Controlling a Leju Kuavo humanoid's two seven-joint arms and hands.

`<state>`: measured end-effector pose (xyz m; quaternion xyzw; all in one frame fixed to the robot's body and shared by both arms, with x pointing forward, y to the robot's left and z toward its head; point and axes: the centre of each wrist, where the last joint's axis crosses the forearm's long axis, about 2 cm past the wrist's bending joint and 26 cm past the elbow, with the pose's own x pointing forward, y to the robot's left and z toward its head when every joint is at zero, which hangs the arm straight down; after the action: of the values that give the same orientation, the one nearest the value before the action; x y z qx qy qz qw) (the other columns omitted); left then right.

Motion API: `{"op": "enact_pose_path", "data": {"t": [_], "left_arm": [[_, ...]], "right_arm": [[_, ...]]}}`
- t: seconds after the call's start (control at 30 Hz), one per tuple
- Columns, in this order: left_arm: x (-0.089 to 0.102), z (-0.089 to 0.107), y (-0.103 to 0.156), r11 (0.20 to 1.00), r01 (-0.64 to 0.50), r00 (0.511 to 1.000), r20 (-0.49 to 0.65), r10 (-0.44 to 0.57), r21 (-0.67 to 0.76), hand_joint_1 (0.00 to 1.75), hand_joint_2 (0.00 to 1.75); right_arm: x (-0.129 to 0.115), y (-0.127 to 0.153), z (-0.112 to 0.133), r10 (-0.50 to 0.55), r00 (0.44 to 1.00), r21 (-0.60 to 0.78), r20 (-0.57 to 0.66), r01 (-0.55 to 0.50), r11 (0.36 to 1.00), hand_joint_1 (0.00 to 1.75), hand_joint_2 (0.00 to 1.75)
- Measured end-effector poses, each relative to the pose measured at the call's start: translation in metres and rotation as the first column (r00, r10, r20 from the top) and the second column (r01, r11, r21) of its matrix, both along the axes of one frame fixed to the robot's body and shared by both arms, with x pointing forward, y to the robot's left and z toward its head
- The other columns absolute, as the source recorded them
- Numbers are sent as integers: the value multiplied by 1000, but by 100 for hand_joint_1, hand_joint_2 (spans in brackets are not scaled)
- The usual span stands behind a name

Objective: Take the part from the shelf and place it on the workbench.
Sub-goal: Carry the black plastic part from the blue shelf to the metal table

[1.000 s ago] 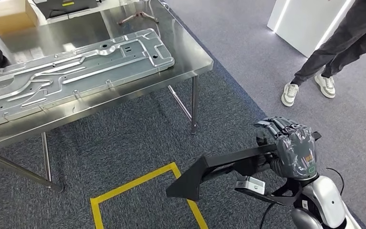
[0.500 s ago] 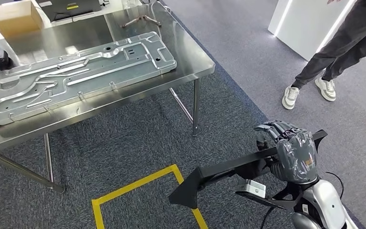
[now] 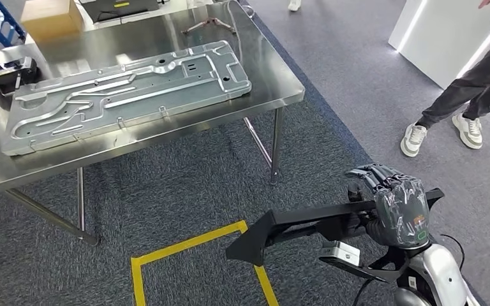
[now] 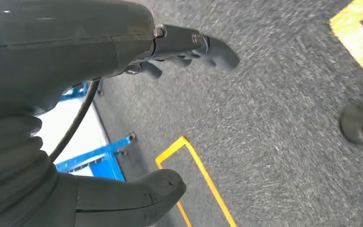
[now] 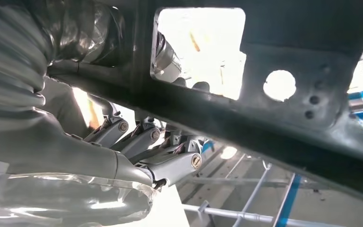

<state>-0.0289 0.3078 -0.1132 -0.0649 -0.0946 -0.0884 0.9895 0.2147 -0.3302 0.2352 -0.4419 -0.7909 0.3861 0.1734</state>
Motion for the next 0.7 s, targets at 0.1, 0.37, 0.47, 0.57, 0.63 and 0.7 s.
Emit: {"op": "enact_pose_path", "data": {"t": [0.1,0.37,0.47,0.57,0.63,0.7], "left_arm": [[2,0,0,1000,-1,1000,6,1,1,0,175],[0,0,2,1000,4,1000,10,-4,9,0,175],[-2,0,2,1000,4,1000,7,-4,10,0,175],[-1,0,2,1000,7,1000,10,-7,9,0,175],[-1,0,2,1000,12,1000,11,-12,8,0,175],[-1,0,2,1000,17,1000,10,-17,7,0,175]], "right_arm": [[-1,0,0,0,1000,0,-3,0,1000,175,175],[-1,-1,0,0,1000,0,-6,0,1000,175,175],[-1,-1,1,-1,1000,0,-3,1,1000,175,175],[-1,-2,2,-2,1000,-1,1,2,1000,175,175],[-2,-3,1,-4,1000,-2,-5,4,1000,175,175],[-2,-4,1,-5,1000,-1,-10,5,1000,175,175]]}}
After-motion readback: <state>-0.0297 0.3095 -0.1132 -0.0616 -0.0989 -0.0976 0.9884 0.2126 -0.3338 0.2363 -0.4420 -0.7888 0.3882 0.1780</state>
